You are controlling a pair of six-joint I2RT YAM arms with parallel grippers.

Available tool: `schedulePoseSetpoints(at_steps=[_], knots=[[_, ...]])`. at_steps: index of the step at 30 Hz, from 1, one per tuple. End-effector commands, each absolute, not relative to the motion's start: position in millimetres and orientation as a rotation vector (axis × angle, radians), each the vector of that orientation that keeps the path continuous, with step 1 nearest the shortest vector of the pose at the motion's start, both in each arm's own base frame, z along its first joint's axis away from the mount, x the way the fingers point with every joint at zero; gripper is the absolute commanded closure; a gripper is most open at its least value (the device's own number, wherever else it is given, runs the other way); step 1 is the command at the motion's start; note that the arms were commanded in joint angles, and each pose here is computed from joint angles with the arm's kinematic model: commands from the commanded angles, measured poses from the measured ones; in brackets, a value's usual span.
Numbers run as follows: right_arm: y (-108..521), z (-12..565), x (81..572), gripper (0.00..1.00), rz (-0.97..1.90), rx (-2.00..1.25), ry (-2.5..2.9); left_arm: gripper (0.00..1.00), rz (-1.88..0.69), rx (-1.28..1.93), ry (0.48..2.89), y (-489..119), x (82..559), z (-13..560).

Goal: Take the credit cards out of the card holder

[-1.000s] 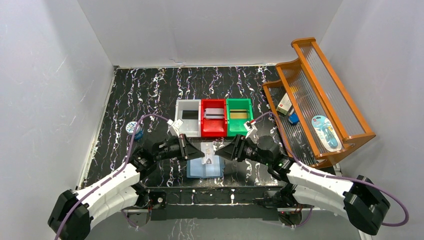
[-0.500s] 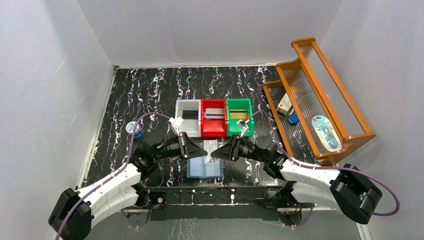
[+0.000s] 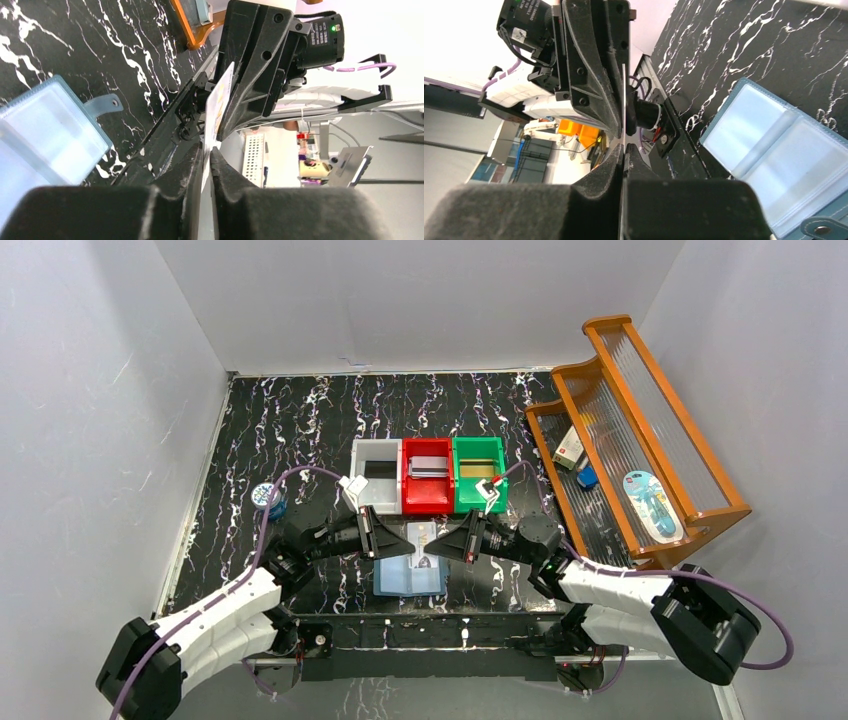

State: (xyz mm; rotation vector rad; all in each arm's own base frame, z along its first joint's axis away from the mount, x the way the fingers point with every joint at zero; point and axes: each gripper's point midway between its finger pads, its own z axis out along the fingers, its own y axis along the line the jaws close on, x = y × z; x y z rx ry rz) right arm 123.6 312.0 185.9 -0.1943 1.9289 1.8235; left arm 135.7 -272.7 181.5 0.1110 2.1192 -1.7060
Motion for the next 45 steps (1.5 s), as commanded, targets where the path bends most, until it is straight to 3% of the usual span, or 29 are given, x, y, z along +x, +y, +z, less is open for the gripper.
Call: schedulePoseSetpoints(at_steps=[1, 3, 6, 9, 19, 34, 45], knots=[[310.9, 206.1, 122.4, 0.97, 1.888, -0.226, 1.802, 0.72, -1.647, 0.124, 2.14, -267.7, 135.4, 180.3], [311.1, 203.7, 124.4, 1.0, 1.876, -0.215, 1.815, 0.59, -1.529, 0.113, 2.183, -260.9, 142.2, 173.0], [311.0, 198.6, 131.0, 1.0, 1.81, -0.207, 1.85, 0.27, -1.309, 0.099, 2.244, -244.1, 154.0, 166.3], [308.9, 195.6, 145.8, 1.0, 1.673, -0.184, 1.898, 0.03, -1.045, 0.055, 2.28, -217.0, 169.5, 165.4], [265.1, 182.0, 216.6, 1.0, 0.977, -0.04, 2.064, 0.02, -0.345, -0.035, 2.342, -123.0, 191.6, 156.8], [296.4, 200.7, 312.4, 1.0, 0.422, -0.495, 2.001, 0.02, -0.384, 0.063, 2.242, -128.1, 198.1, 162.4], [326.5, 152.5, 358.3, 1.0, 0.106, -1.06, 1.919, 0.02, -0.39, 0.062, 2.222, -126.6, 197.6, 164.3]])
